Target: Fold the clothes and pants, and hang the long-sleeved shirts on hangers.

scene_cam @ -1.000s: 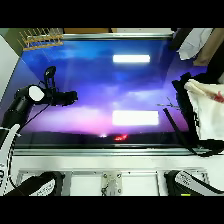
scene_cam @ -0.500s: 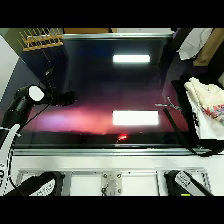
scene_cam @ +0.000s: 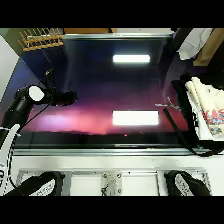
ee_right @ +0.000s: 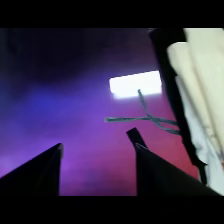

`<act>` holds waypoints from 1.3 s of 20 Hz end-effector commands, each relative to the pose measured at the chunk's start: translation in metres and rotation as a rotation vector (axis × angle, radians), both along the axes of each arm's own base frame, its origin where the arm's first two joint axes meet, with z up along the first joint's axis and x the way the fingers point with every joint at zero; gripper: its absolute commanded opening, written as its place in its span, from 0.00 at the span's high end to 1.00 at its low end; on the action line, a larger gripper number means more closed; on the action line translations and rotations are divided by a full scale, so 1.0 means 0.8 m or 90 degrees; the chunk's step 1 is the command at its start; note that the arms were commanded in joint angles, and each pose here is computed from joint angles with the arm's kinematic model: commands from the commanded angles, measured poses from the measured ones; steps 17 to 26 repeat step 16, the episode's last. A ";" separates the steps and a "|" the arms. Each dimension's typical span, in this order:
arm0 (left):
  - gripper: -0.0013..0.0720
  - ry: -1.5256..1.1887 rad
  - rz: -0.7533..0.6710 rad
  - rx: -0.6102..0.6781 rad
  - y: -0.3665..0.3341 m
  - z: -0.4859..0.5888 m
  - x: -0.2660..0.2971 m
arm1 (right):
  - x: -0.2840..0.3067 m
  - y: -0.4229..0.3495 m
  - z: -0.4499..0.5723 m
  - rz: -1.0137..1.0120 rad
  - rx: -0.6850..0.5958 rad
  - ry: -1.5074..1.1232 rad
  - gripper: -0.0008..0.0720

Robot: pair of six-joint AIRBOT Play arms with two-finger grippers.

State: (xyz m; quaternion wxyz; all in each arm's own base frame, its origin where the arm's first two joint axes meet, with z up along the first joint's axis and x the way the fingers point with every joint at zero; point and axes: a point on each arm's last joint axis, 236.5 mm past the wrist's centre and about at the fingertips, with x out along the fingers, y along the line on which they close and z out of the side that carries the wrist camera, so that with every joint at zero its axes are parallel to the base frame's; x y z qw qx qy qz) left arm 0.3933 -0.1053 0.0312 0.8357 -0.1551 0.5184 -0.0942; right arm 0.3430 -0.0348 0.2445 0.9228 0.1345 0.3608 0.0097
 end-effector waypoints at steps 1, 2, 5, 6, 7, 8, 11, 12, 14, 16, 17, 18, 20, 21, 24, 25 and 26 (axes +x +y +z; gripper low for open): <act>0.97 -0.001 0.000 0.000 0.000 0.000 0.000 | 0.001 0.069 0.000 0.099 0.017 -0.003 0.70; 0.97 -0.001 0.001 0.000 0.001 0.000 0.001 | 0.001 0.078 -0.001 0.112 0.017 -0.002 0.99; 0.97 -0.001 0.001 0.000 0.001 0.000 0.001 | 0.001 0.087 -0.001 0.125 0.019 -0.001 0.97; 0.97 -0.002 0.001 0.000 0.001 0.000 0.001 | 0.001 0.087 -0.001 0.124 0.019 0.000 0.97; 0.97 -0.002 0.001 0.000 0.001 0.000 0.001 | 0.001 0.086 -0.002 0.124 0.019 0.000 0.97; 0.97 -0.002 0.001 0.000 0.001 0.000 0.001 | 0.001 0.086 -0.002 0.124 0.019 0.000 0.97; 0.97 -0.002 0.001 0.000 0.001 0.000 0.001 | 0.001 0.086 -0.002 0.124 0.019 0.000 0.97; 0.97 -0.002 0.001 0.000 0.001 0.000 0.001 | 0.001 0.086 -0.002 0.124 0.019 0.000 0.97; 0.97 -0.001 0.001 0.000 0.001 0.000 0.001 | 0.001 0.086 -0.002 0.124 0.019 0.000 0.97; 0.97 -0.001 0.001 0.000 0.001 0.000 0.001 | 0.001 0.086 -0.002 0.124 0.019 0.000 0.97; 0.97 -0.001 0.001 0.000 0.001 0.000 0.001 | 0.001 0.086 -0.002 0.124 0.019 0.000 0.97; 0.97 -0.001 0.001 0.000 0.001 0.000 0.001 | 0.001 0.086 -0.002 0.124 0.019 0.000 0.97; 0.97 -0.001 0.001 0.000 0.001 0.000 0.001 | 0.001 0.086 -0.002 0.124 0.019 0.000 0.97; 0.97 -0.001 0.001 0.000 0.001 0.000 0.001 | 0.001 0.086 -0.002 0.124 0.019 0.000 0.97; 0.97 -0.001 0.001 0.000 0.001 0.000 0.001 | 0.001 0.086 -0.002 0.124 0.019 0.000 0.97; 0.97 -0.001 0.001 0.000 0.001 0.000 0.001 | 0.001 0.086 -0.002 0.124 0.019 0.000 0.97; 0.97 -0.001 0.001 0.000 0.001 0.000 0.001 | 0.001 0.086 -0.002 0.124 0.019 0.000 0.97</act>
